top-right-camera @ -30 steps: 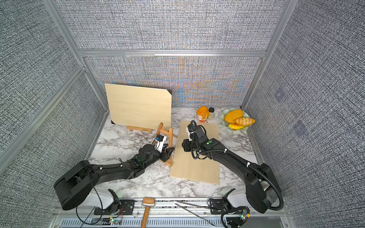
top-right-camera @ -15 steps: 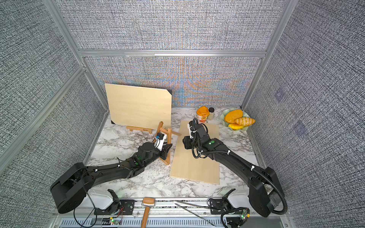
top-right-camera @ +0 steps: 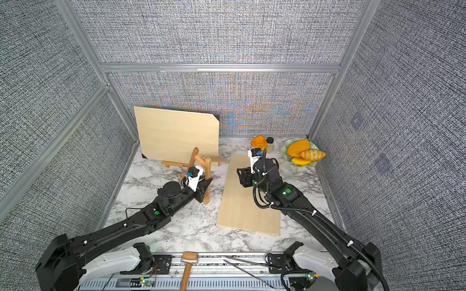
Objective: Disassemble the easel
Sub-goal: Pick up the easel at the center of the board, then fold up the easel.
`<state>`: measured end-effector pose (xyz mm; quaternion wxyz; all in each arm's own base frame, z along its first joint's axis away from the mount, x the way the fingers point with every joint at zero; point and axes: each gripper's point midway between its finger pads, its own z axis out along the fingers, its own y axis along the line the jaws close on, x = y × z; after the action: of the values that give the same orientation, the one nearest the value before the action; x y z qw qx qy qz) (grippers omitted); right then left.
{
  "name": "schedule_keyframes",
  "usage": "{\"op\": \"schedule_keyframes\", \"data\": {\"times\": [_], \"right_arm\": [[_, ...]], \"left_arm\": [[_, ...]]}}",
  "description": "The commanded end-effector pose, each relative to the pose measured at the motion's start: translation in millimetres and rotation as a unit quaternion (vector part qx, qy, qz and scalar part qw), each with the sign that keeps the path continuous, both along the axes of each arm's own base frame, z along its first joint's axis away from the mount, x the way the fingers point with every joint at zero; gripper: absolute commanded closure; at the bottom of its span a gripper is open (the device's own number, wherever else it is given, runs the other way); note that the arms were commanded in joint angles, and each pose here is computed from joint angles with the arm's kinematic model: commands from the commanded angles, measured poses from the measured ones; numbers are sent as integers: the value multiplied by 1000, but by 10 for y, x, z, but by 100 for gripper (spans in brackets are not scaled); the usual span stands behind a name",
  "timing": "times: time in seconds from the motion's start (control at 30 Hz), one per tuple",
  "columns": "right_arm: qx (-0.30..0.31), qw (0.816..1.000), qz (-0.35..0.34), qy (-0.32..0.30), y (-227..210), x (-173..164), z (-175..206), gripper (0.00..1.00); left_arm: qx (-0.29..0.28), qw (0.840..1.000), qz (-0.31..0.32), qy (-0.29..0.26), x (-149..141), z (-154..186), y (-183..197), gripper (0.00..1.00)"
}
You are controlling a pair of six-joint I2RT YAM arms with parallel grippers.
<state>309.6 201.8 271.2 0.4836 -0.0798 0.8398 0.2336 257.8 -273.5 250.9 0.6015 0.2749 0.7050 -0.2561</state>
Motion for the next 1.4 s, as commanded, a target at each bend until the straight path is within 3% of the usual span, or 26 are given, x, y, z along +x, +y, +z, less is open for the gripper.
{"op": "schedule_keyframes", "data": {"times": [0.0,0.27,0.53,0.77,1.37], "right_arm": [[4,1000,-28,-7,-94,40,147,43],[38,999,3,37,70,113,252,41],[95,992,44,66,269,51,234,41],[133,986,56,86,355,-7,59,42],[146,978,82,122,603,-150,-192,42]], "left_arm": [[4,999,-42,-33,-169,207,-9,100],[19,985,-170,-24,-619,386,-147,100],[-20,965,-252,-64,-934,657,-211,100],[-26,961,-269,-59,-964,671,-260,100],[-77,958,-268,-68,-920,837,-319,100]]}}
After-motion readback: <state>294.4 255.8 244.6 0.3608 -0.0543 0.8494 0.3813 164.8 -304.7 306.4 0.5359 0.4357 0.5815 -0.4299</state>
